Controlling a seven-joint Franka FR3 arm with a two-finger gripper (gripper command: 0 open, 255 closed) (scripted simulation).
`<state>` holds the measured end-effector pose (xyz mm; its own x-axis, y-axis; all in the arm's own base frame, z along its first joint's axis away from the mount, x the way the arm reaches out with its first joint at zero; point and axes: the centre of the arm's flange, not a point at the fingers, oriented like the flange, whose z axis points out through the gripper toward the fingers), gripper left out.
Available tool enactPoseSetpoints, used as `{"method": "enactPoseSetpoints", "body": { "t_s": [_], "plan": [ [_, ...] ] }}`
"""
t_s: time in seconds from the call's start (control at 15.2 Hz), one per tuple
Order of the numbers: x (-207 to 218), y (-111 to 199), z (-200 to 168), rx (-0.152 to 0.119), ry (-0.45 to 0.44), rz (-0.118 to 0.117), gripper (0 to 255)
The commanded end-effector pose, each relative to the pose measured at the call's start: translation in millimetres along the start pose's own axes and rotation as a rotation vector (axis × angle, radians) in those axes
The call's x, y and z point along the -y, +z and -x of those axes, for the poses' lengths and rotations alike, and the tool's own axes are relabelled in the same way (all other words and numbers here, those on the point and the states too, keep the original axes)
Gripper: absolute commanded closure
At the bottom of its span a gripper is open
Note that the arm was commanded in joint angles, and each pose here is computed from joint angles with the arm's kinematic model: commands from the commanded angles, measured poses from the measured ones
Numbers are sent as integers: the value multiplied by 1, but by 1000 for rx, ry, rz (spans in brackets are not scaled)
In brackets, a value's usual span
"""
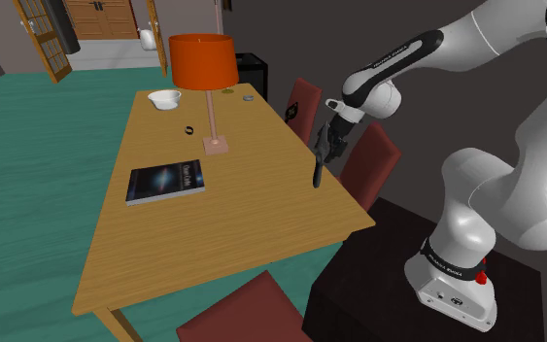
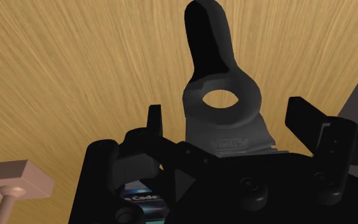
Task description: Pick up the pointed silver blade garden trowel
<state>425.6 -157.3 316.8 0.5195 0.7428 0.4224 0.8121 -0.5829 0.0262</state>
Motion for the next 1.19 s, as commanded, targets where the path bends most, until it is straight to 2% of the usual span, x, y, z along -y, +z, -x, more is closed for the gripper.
{"method": "enactPoseSetpoints", "body": {
  "t_s": [0.0, 0.59, 1.12],
  "plan": [
    [-1, 2, 0, 0, 0, 1, 255],
    [0, 2, 1, 0, 0, 1, 255],
    [-2, -36, -17, 0, 0, 1, 255]
  ]
}}
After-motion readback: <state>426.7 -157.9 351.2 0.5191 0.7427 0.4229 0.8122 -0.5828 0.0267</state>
